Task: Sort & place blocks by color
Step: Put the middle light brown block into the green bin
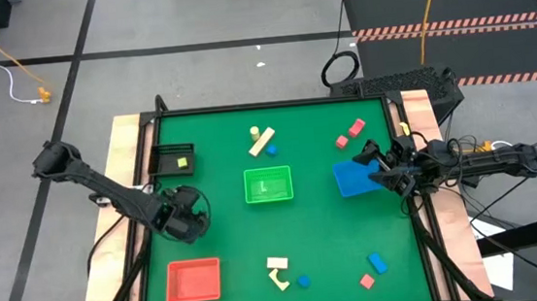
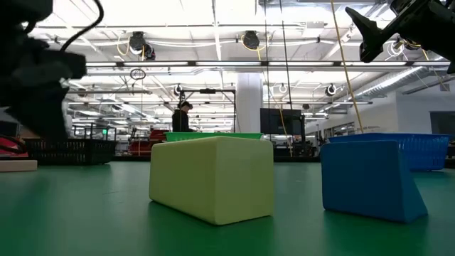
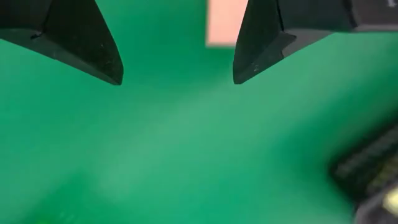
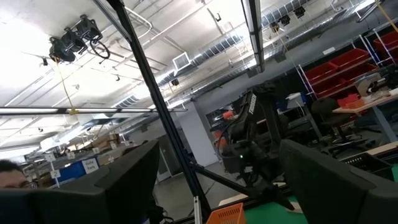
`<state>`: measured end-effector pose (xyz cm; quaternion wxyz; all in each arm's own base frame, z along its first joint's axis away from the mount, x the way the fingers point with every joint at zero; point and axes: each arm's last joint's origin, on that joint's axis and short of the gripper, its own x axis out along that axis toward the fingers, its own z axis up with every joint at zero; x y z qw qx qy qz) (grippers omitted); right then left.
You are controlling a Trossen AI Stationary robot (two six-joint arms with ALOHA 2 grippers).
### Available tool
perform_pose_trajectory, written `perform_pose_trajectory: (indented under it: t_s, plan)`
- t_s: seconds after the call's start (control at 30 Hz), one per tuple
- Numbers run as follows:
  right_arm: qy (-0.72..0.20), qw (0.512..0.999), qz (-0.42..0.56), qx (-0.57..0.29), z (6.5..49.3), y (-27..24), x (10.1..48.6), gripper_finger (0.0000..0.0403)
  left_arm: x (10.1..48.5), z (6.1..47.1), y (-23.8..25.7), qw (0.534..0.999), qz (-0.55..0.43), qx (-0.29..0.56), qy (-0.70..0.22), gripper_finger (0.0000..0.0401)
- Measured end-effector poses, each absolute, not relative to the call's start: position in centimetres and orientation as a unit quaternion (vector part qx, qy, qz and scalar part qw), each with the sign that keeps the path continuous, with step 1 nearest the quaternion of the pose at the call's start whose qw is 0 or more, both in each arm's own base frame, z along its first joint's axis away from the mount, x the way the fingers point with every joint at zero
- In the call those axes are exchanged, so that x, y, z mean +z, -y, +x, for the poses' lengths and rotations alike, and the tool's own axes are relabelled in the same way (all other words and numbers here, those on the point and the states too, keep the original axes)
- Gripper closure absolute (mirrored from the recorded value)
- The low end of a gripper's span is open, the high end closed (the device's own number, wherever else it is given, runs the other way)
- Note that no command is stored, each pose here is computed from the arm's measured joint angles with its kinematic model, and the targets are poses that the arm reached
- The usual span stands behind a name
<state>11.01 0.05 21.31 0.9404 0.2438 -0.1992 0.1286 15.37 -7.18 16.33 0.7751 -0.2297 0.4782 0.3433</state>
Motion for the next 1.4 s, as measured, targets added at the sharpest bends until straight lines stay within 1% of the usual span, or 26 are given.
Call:
perform_pose_trajectory:
  t_s: [0.1, 0.3, 0.47, 0.67, 0.77, 1.03, 1.4]
  plan:
    - [0.199, 0.94, 0.244, 0.129, 11.0, 0.0, 21.3, 0.0078, 16.1, 14.9, 7.1, 0.748, -0.241, 0.351, -0.509, 0.011]
    - [0.198, 0.941, 0.244, 0.128, 11.0, 0.0, 21.3, 0.0078, 16.0, 14.3, 7.2, 0.719, -0.236, 0.336, -0.561, 0.0122]
    - [0.196, 0.941, 0.244, 0.128, 11.0, 0.0, 21.2, 0.0078, 16.0, 14.0, 7.0, 0.712, -0.221, 0.342, -0.572, 0.0104]
    - [0.196, 0.941, 0.244, 0.128, 11.0, 0.0, 21.2, 0.0078, 16.0, 14.0, 7.0, 0.706, -0.239, 0.356, -0.563, 0.0085]
    - [0.196, 0.941, 0.244, 0.128, 11.0, 0.0, 21.2, 0.0078, 16.0, 14.0, 7.0, 0.705, -0.243, 0.361, -0.56, 0.0087]
    - [0.196, 0.941, 0.244, 0.128, 11.0, 0.0, 21.2, 0.0078, 15.5, 14.4, 7.2, 0.701, -0.245, 0.368, -0.559, 0.011]
    - [0.196, 0.941, 0.244, 0.128, 11.0, 0.0, 21.2, 0.0078, 14.0, 15.0, 7.5, 0.685, -0.228, 0.39, -0.572, 0.0107]
